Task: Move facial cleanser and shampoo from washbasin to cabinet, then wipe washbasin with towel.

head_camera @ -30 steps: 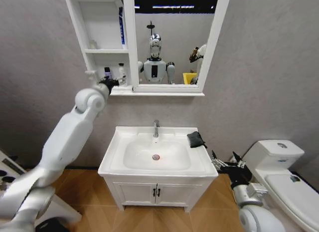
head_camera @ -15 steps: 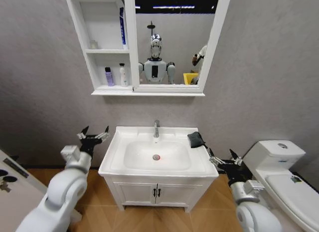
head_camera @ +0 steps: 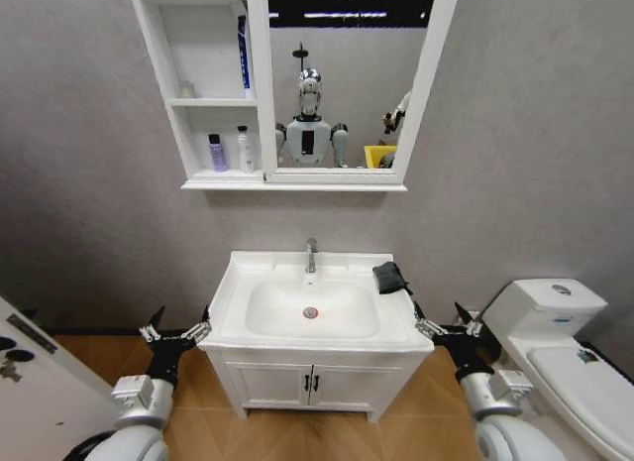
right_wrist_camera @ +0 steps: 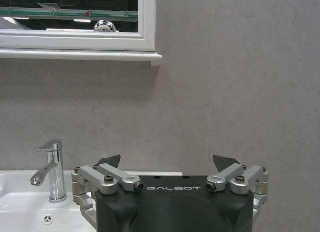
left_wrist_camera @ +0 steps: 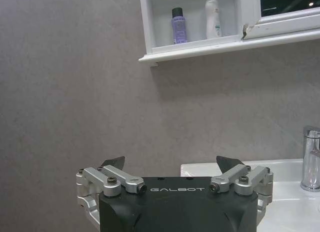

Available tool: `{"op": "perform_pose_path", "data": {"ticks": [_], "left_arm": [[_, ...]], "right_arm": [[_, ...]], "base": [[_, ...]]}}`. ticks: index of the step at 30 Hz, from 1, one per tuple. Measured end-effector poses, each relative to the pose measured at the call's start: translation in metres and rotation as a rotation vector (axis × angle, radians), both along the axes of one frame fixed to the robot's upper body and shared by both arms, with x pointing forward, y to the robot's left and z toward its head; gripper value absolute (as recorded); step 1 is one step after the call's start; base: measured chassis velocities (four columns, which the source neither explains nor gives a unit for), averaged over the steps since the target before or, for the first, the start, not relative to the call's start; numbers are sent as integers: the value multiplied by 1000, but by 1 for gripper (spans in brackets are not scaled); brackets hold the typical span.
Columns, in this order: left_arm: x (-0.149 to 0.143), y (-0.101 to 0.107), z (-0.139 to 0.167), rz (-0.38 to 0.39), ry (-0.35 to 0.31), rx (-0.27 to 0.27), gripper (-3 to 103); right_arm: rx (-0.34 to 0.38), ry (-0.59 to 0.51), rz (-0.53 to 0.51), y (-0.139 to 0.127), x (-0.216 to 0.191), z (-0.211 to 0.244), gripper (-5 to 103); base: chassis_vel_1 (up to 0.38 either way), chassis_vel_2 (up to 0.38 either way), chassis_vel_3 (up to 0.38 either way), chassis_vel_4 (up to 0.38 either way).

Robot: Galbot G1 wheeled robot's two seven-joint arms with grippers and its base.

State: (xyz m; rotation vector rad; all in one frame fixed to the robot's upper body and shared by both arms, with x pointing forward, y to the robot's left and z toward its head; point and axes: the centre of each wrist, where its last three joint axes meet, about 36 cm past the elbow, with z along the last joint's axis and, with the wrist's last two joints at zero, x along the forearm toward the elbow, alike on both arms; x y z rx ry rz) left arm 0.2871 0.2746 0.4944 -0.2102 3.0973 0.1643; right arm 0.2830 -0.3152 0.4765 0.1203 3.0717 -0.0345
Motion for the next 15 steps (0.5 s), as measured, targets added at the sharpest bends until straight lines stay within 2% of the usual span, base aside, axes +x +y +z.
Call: {"op": "perform_pose_path", "data": {"ticks": [8, 15], "left_arm": [[3, 0, 0, -2, -1, -4, 100], [4, 0, 0, -3, -1, -6, 100]], "right_arm": [[-10, -12, 27, -2, 1, 2, 100], [10, -16, 46, -5, 2, -1, 100]], "base": [[0, 0, 0, 0], [0, 0, 0, 0]]}}
